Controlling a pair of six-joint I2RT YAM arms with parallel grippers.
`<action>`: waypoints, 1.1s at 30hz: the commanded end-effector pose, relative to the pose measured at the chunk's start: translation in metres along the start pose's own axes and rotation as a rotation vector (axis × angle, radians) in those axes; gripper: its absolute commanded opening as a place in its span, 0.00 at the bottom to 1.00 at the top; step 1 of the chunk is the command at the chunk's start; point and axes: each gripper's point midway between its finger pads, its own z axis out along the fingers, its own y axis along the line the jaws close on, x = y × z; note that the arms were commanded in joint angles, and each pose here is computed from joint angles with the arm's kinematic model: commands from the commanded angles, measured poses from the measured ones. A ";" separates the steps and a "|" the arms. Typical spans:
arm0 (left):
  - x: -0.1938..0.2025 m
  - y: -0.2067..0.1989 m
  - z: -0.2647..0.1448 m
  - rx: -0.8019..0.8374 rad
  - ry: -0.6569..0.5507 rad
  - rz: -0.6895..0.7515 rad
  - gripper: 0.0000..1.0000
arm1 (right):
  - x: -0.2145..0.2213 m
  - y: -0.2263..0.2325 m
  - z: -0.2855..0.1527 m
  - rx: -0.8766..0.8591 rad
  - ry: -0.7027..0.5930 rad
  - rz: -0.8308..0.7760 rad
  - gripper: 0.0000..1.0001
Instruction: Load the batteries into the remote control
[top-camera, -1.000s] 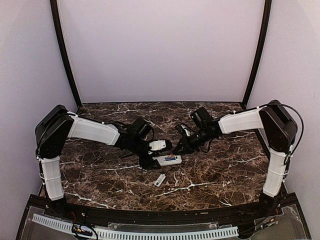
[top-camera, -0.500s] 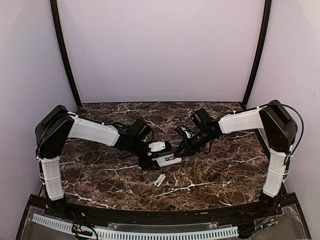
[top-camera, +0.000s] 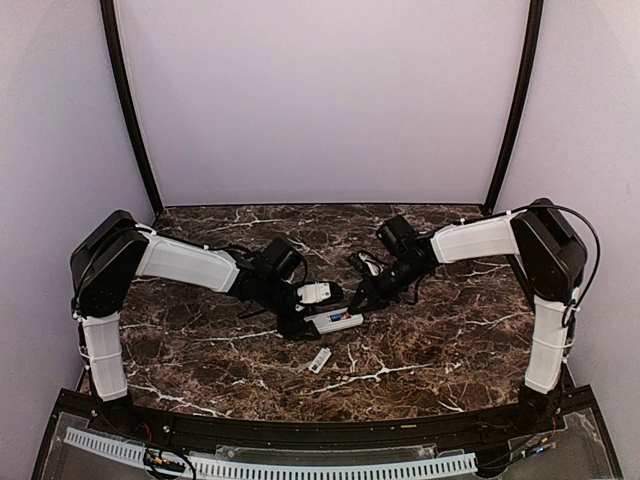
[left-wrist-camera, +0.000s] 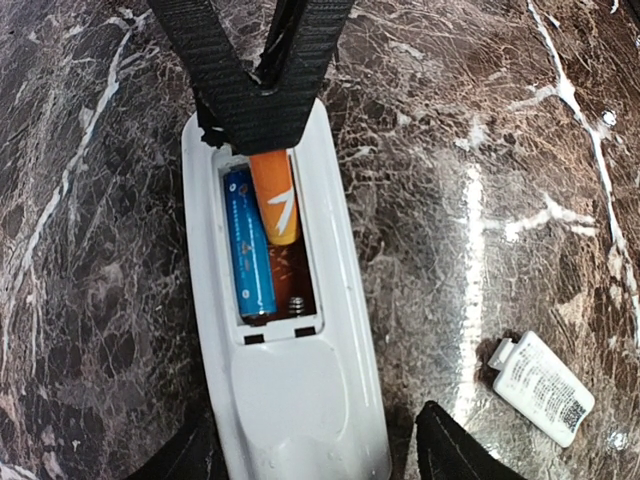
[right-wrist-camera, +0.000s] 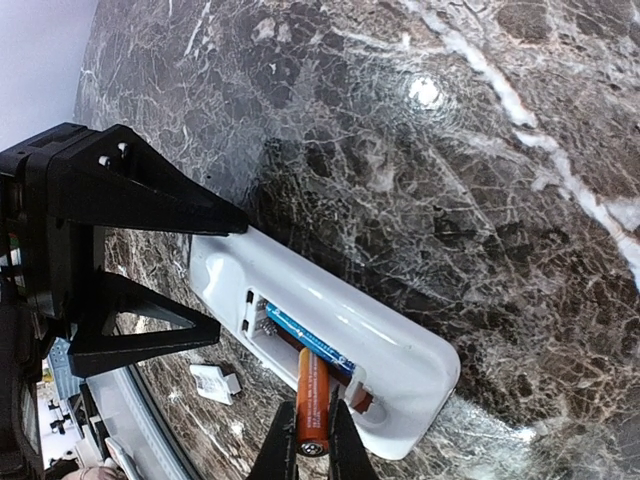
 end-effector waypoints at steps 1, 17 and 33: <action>0.004 -0.004 -0.002 0.010 0.009 -0.001 0.66 | -0.002 -0.004 0.005 0.021 0.011 -0.011 0.00; -0.003 -0.012 0.002 0.058 -0.046 -0.058 0.59 | 0.014 0.000 0.026 -0.053 0.041 0.050 0.00; 0.007 -0.013 0.006 0.057 -0.011 -0.055 0.56 | 0.006 0.001 0.018 0.011 0.029 0.013 0.18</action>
